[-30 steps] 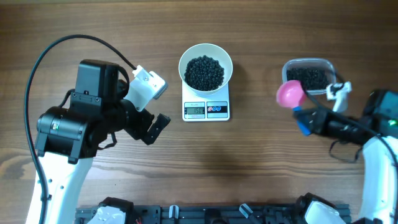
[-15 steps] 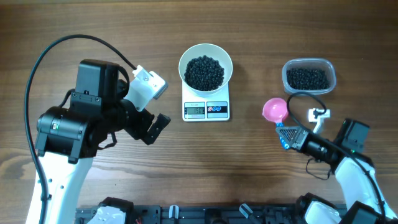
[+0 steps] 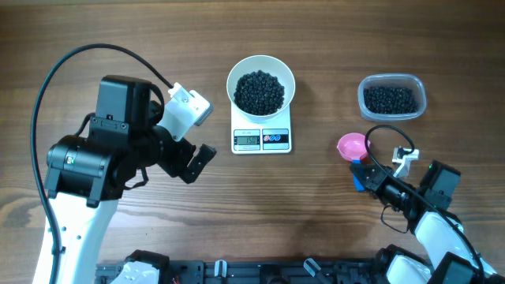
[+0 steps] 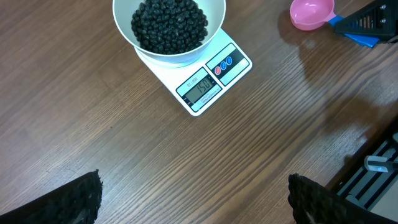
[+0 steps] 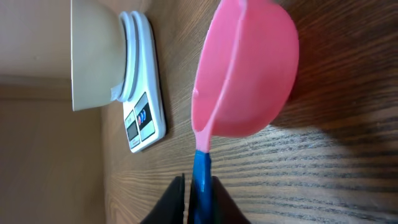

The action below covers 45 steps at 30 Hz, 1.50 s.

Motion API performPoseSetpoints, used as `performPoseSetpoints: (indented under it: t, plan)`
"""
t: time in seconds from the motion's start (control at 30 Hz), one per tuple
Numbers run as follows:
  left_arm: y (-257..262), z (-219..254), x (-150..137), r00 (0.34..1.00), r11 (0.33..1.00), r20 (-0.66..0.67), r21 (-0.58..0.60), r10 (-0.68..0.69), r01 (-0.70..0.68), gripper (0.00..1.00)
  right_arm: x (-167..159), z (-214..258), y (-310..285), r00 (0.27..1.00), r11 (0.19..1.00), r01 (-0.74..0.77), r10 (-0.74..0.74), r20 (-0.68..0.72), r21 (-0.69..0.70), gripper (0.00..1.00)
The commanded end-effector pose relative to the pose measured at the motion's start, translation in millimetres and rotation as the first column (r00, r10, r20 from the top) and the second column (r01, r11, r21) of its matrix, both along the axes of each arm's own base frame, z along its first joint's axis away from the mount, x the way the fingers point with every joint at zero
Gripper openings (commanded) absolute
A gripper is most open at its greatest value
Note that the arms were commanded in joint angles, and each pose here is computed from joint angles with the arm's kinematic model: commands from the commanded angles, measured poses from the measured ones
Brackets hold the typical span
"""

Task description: Scoop item into bowl and weigh 150g on scale

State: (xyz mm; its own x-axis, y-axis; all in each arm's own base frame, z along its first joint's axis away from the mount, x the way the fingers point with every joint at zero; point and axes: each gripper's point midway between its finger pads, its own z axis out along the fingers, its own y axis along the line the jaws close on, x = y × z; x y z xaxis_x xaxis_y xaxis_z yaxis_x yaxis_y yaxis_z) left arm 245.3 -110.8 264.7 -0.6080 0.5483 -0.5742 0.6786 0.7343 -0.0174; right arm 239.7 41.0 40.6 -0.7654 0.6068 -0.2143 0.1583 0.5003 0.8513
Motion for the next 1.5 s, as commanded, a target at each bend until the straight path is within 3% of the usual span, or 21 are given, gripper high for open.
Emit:
performPoseSetpoints:
  t: [0.0, 0.07, 0.3, 0.33, 0.4, 0.53, 0.67, 0.7, 0.73, 0.83, 0.9, 1.0, 1.2, 1.47]
  plan:
    - [-1, 5, 2, 1.000, 1.000, 0.012, -0.007, 0.003, -0.003, 1.00, -1, -1, -1, 1.000, 1.000, 0.021, -0.021, -0.015, 0.005, 0.28]
    - [-1, 5, 2, 1.000, 1.000, 0.012, -0.007, 0.003, -0.003, 1.00, 0, -4, -4, 0.999, 0.999, 0.042, -0.042, -0.035, 0.002, 0.39]
    - [-1, 5, 2, 1.000, 1.000, 0.012, -0.007, 0.003, -0.003, 1.00, 3, -29, -36, 0.973, 0.969, 0.176, -0.198, -0.117, -0.173, 0.60]
    - [-1, 5, 2, 1.000, 1.000, 0.012, -0.007, 0.003, -0.003, 1.00, 3, -34, -46, 0.965, 0.954, 0.201, -0.233, -0.123, -0.224, 0.68]
    - [-1, 5, 2, 1.000, 1.000, 0.012, -0.007, 0.003, -0.003, 1.00, 4, -41, -65, 0.947, 0.913, 0.245, -0.297, -0.119, -0.327, 1.00]
    - [-1, 5, 2, 1.000, 1.000, 0.012, -0.007, 0.003, -0.003, 1.00, 15, -38, -96, 0.919, 0.828, 0.333, -0.392, -0.040, -0.451, 1.00]
    - [-1, 5, 2, 1.000, 1.000, 0.012, -0.007, 0.003, -0.003, 1.00, 58, 16, -93, 0.934, 0.859, 0.353, -0.301, 0.190, -0.372, 1.00]
    - [-1, 5, 2, 1.000, 1.000, 0.012, -0.007, 0.003, -0.003, 1.00, 74, 49, -85, 0.922, 0.887, 0.328, -0.224, 0.317, -0.326, 1.00]
    - [-1, 5, 2, 1.000, 1.000, 0.012, -0.007, 0.003, -0.003, 1.00, 87, 89, -75, 0.877, 0.912, 0.295, -0.139, 0.460, -0.286, 1.00]
    - [-1, 5, 2, 1.000, 1.000, 0.012, -0.007, 0.003, -0.003, 1.00, 98, 156, -64, 0.751, 0.933, 0.265, -0.043, 0.659, -0.242, 1.00]
    - [-1, 5, 2, 1.000, 1.000, 0.012, -0.007, 0.003, -0.003, 1.00, 96, 217, -53, 0.595, 0.937, 0.235, 0.072, 0.801, -0.259, 1.00]
    - [-1, 5, 2, 1.000, 1.000, 0.011, -0.007, 0.003, -0.003, 1.00, 94, 268, -49, 0.507, 0.933, 0.235, 0.121, 0.854, -0.272, 1.00]
    - [-1, 5, 2, 1.000, 1.000, 0.012, -0.007, 0.003, -0.003, 1.00, 96, 301, -53, 0.617, 0.947, 0.230, 0.035, 0.786, -0.223, 1.00]
    - [-1, 5, 2, 1.000, 1.000, 0.012, -0.007, 0.003, -0.003, 1.00, 44, 351, -24, 0.525, 0.944, 0.223, 0.093, 0.846, -0.242, 1.00]
